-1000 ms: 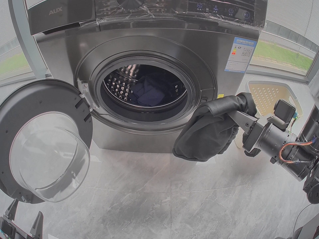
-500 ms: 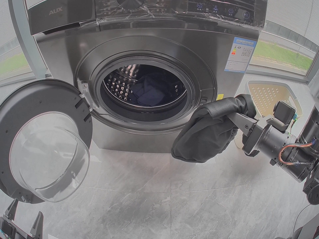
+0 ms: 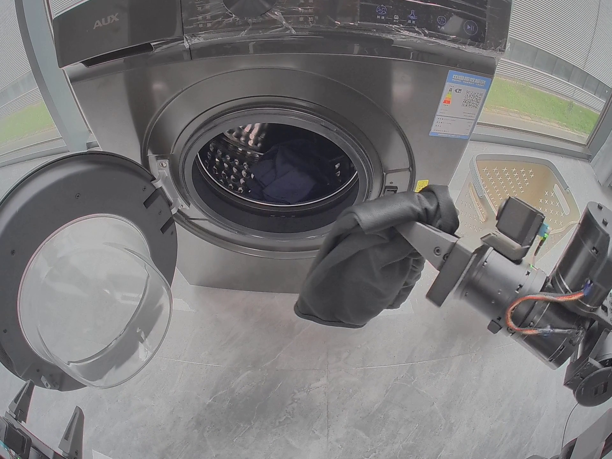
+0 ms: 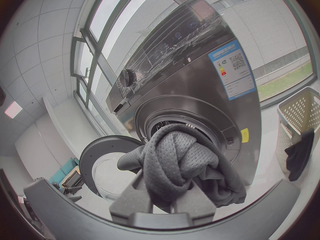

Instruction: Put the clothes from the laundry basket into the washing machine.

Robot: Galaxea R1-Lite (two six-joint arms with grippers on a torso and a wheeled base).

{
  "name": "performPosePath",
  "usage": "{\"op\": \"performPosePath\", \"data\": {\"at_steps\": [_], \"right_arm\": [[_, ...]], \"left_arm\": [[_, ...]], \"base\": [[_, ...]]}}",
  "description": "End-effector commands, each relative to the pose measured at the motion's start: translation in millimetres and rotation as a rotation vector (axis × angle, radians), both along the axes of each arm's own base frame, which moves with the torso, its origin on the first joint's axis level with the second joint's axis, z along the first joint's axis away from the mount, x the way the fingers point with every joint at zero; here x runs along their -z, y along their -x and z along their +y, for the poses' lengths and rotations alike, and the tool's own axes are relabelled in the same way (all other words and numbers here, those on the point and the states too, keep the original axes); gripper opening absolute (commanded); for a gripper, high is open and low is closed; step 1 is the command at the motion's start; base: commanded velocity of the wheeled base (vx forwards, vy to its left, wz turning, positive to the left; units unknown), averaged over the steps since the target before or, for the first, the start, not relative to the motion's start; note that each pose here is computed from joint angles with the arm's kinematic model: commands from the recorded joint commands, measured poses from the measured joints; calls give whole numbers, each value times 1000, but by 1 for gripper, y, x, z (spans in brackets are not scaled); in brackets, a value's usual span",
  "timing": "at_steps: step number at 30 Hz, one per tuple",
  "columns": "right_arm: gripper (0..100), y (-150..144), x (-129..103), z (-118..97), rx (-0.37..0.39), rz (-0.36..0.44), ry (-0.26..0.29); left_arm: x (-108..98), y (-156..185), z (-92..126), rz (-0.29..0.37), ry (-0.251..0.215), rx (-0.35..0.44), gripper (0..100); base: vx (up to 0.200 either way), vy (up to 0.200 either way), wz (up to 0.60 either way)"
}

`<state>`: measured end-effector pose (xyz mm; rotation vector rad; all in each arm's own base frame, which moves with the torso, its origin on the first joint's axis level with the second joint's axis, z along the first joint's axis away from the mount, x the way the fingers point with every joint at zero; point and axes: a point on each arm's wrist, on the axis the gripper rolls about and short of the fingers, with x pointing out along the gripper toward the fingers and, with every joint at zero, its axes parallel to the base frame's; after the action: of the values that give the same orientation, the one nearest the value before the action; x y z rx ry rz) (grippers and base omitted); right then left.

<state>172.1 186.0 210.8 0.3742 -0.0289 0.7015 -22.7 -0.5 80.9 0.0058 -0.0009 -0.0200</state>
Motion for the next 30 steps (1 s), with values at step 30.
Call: {"op": "performPosePath", "data": {"at_steps": [30], "right_arm": [[0,-43,-2,63,-83,-86,-133]], "left_arm": [[-73,-173,-72,366,51,726,100]], "base": [[0,0,0]]}}
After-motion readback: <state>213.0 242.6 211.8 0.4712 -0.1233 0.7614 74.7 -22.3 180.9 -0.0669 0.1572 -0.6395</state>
